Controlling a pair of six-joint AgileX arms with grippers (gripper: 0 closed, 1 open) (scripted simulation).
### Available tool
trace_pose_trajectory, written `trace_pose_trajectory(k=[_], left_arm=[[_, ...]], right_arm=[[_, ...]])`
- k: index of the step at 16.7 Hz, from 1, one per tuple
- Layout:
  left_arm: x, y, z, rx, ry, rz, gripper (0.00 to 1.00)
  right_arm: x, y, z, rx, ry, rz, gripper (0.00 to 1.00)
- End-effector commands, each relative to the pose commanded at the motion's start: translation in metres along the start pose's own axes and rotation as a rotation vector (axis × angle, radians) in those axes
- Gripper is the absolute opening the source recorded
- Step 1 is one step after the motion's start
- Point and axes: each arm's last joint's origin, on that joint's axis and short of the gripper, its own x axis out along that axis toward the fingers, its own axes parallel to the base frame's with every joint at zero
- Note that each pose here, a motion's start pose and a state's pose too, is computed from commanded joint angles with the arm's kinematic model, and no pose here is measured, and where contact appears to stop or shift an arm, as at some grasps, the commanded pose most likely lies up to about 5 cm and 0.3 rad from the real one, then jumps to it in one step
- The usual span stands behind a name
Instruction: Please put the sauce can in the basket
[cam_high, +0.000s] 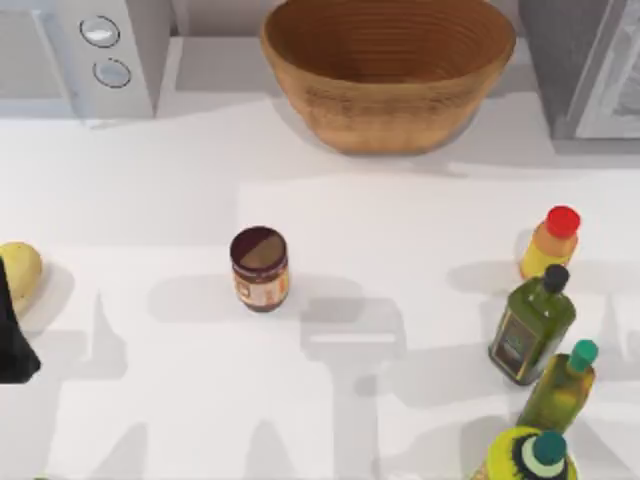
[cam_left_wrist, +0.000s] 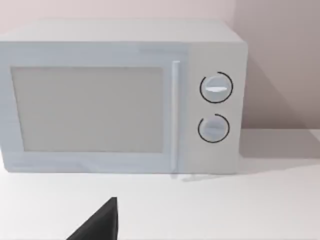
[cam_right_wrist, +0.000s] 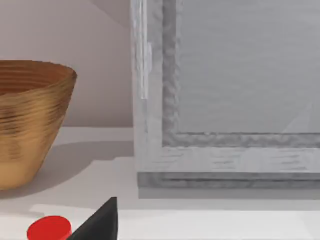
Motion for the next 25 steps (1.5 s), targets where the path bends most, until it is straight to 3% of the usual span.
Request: trace_pose_trajectory(k=[5, 9, 12, 15, 20, 22, 25], left_arm=[[0.002, 0.0, 0.008, 0.033, 0.016, -0.037, 1.0], [0.016, -0.003, 0.037, 0.158, 0.061, -0.198, 1.0], [0.045, -0.009, 0.058, 0.284, 0.106, -0.412, 1.0], [0.095, -0.017, 0.059, 0.38, 0.168, -0.689, 1.0], [0.176, -0.03, -0.013, 0.345, 0.273, -1.129, 1.0], [0.194, -0.033, -0.047, 0.286, 0.277, -1.254, 1.0], [0.211, -0.033, -0.089, 0.197, 0.246, -1.376, 1.0]], right_arm=[[0.0, 0.0, 0.0, 0.0, 0.0, 0.0, 1.0], [0.0, 0.0, 0.0, 0.0, 0.0, 0.0, 1.0], [0.0, 0.0, 0.0, 0.0, 0.0, 0.0, 1.0], [0.0, 0.0, 0.0, 0.0, 0.0, 0.0, 1.0], [0.0, 0.0, 0.0, 0.0, 0.0, 0.0, 1.0], [0.0, 0.0, 0.0, 0.0, 0.0, 0.0, 1.0], [0.0, 0.0, 0.0, 0.0, 0.0, 0.0, 1.0]])
